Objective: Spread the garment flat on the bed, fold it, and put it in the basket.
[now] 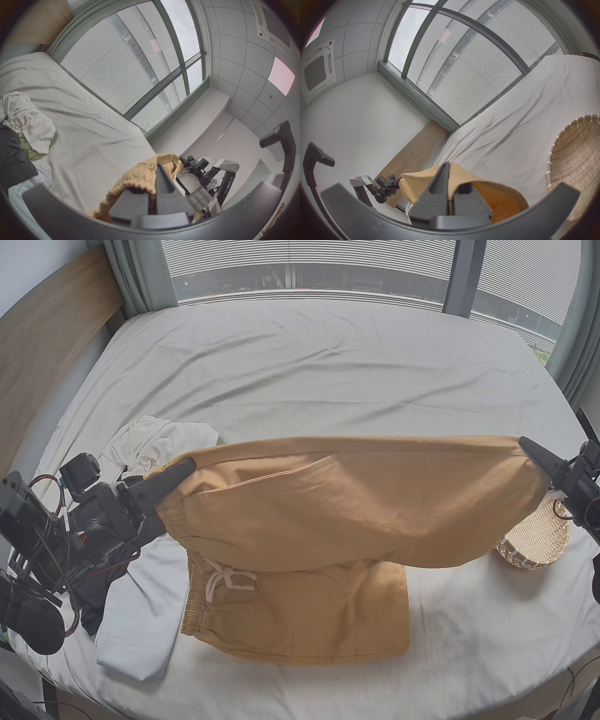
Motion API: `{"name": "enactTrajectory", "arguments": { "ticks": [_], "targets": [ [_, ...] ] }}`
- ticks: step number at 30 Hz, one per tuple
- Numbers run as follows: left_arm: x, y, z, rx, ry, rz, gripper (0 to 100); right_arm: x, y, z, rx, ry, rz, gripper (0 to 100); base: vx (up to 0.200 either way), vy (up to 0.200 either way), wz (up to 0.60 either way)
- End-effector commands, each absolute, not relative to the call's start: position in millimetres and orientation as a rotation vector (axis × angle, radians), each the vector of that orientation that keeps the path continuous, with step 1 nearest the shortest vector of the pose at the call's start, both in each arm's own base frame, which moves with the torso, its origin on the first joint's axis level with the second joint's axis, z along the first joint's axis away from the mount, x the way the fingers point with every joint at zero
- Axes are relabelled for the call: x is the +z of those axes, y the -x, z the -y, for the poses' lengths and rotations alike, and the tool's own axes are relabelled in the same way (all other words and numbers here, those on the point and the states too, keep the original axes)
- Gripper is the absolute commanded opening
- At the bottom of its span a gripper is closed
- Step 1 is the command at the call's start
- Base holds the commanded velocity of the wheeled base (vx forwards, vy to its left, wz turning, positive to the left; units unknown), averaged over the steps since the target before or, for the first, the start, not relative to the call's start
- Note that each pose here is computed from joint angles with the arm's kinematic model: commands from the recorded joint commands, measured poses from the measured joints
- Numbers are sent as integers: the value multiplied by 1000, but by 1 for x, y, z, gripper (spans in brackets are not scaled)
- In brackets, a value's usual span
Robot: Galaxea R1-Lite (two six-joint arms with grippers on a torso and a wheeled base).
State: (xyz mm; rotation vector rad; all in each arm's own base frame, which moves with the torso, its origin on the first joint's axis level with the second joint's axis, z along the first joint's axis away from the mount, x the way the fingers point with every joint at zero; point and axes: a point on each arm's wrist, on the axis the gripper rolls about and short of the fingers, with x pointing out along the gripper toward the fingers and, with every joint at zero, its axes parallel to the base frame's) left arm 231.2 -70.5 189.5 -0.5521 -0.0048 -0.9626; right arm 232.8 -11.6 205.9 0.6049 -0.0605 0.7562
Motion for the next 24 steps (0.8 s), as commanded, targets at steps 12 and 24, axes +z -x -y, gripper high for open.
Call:
{"name": "enactTrajectory", "arguments": {
  "ticks": [12,24],
  "targets": [
    [186,-229,66,-948,557,-12,0,216,-222,11,799,-606,70,0,0,0,0],
    [174,-236,67,-927,522,-34,0,206,-235,13,784,-595,45,0,0,0,0]
  ]
}}
